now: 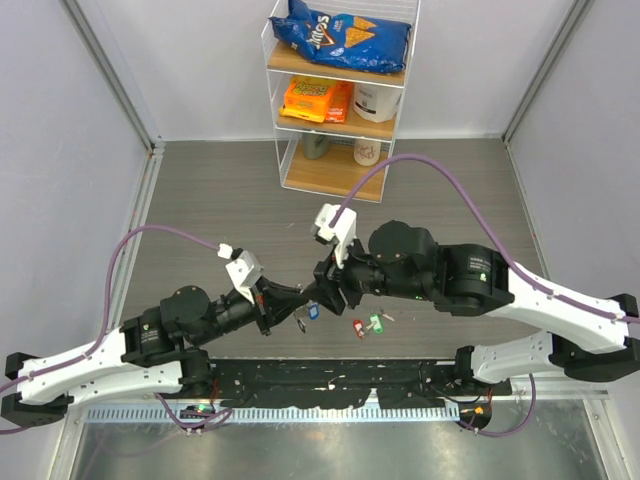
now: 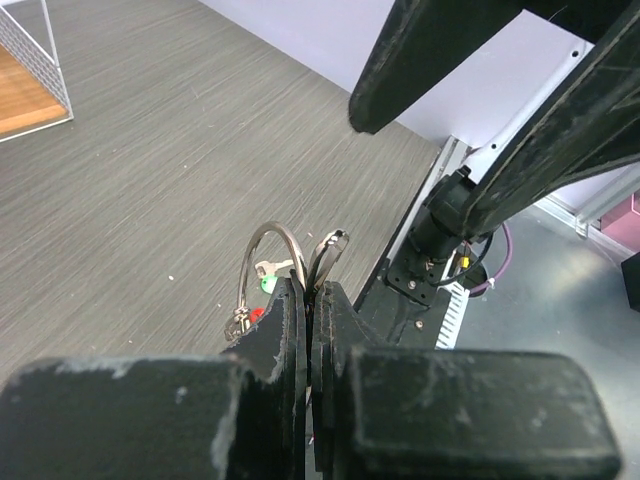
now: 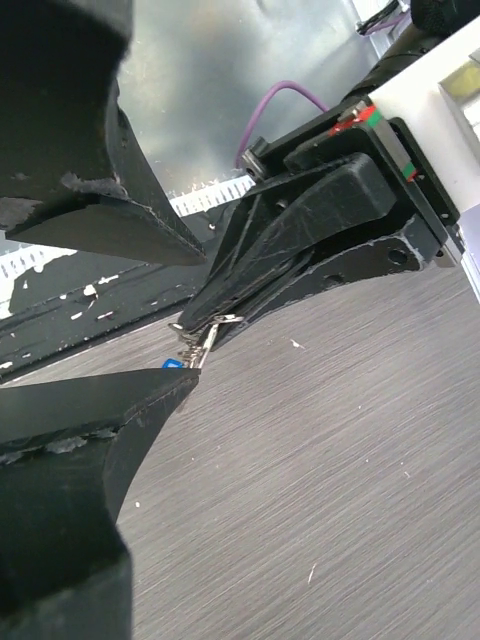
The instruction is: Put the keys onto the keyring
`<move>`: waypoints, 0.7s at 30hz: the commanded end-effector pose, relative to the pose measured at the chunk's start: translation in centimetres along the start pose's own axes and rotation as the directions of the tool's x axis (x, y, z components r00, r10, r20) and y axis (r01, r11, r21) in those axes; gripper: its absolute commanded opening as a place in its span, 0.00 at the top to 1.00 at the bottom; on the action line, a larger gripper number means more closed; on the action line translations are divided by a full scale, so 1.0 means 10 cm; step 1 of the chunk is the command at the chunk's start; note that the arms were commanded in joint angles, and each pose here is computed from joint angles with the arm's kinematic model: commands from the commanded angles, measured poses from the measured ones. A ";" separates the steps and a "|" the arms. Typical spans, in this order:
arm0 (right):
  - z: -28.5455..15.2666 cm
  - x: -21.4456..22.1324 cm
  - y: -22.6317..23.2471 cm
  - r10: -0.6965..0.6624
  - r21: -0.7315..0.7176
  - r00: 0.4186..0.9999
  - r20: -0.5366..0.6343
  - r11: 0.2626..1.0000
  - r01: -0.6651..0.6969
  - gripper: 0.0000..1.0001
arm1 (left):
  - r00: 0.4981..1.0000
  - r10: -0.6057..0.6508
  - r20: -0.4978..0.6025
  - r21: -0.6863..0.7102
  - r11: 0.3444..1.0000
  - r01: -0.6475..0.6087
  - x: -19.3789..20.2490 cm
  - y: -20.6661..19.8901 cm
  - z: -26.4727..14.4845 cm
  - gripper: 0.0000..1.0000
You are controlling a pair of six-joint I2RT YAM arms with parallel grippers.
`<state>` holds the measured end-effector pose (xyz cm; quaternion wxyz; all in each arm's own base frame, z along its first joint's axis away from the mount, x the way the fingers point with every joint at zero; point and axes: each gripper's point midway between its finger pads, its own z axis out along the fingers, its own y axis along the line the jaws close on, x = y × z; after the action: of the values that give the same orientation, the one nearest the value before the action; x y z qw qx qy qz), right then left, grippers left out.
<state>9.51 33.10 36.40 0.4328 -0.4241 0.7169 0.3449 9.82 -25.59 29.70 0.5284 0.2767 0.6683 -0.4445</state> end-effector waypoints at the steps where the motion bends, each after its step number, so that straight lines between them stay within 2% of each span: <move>1: 0.10 -0.13 0.06 0.000 -0.026 1.000 0.001 1.000 0.000 0.50 | 0.999 -0.020 0.050 0.024 1.000 0.019 -0.16 -0.06 -0.03 1.00; 21: 0.24 -0.14 0.11 -0.015 -0.052 1.000 -0.015 0.999 0.014 0.62 | 0.998 -0.038 0.041 0.051 0.998 0.036 -0.13 -0.11 -0.03 1.00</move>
<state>9.68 35.32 34.88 0.4019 -0.4442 0.7268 0.3362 9.36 -25.39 29.68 0.5208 0.2792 0.6680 -0.4523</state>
